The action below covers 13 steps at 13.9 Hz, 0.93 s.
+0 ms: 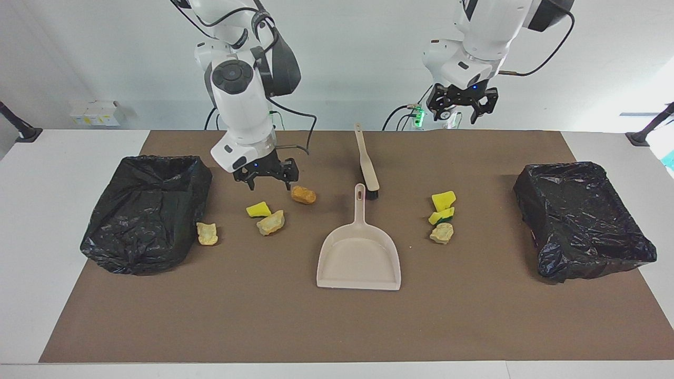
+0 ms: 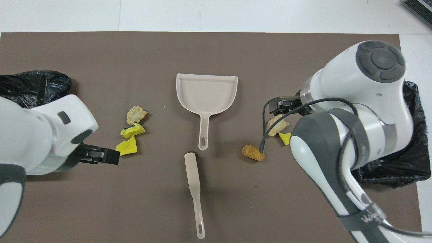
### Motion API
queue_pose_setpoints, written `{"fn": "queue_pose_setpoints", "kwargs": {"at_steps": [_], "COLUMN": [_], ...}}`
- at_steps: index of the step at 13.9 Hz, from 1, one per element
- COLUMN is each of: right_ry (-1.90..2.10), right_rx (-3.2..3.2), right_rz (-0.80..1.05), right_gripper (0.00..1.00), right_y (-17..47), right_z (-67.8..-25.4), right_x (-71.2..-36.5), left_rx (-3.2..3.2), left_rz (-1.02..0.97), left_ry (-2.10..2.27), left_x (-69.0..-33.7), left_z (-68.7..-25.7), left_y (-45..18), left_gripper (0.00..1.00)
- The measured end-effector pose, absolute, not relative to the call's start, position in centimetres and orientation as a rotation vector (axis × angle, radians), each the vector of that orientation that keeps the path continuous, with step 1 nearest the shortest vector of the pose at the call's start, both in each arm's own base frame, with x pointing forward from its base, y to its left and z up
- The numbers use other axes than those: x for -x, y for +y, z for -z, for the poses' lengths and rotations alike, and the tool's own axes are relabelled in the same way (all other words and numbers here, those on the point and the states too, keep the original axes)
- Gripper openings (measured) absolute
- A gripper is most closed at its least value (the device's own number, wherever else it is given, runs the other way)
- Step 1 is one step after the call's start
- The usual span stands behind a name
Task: Sweep and dump trash in bin
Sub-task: 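Grasp the beige dustpan handle with the right gripper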
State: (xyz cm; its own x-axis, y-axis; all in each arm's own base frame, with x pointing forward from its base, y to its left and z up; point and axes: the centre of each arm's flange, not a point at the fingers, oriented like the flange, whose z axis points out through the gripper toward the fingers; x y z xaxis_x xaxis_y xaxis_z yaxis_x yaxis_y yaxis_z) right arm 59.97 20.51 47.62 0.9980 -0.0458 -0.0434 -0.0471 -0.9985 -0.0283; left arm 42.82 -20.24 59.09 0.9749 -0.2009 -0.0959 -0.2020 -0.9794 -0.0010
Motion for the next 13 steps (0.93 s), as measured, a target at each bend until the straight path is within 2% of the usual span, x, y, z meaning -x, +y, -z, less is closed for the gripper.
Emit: {"fn": "queue_pose_setpoints", "kwargs": {"at_steps": [5, 10, 12, 13], "right_ry": [0.241, 0.341, 0.387, 0.404], "right_rx": [3.086, 3.049, 3.024, 3.001], "right_rz": [-0.066, -0.039, -0.030, -0.053], "right_gripper": [1.00, 1.00, 1.00, 0.95], "right_y": [27.0, 36.4, 37.7, 38.2], "right_z": [-43.3, -37.5, -37.1, -37.1], "right_x": [-61.9, -59.9, -59.5, -59.2], "left_rx": [3.093, 3.101, 3.116, 3.123], "left_rz": [-0.179, -0.141, -0.104, -0.088], "left_ry": [0.283, 0.229, 0.215, 0.219], "left_x": [-37.1, -32.5, -31.0, -30.5], "left_z": [-54.2, -49.1, -46.9, -45.7], "left_y": [-25.7, -29.8, -31.2, -31.7], "left_gripper": [1.00, 1.00, 1.00, 1.00]}}
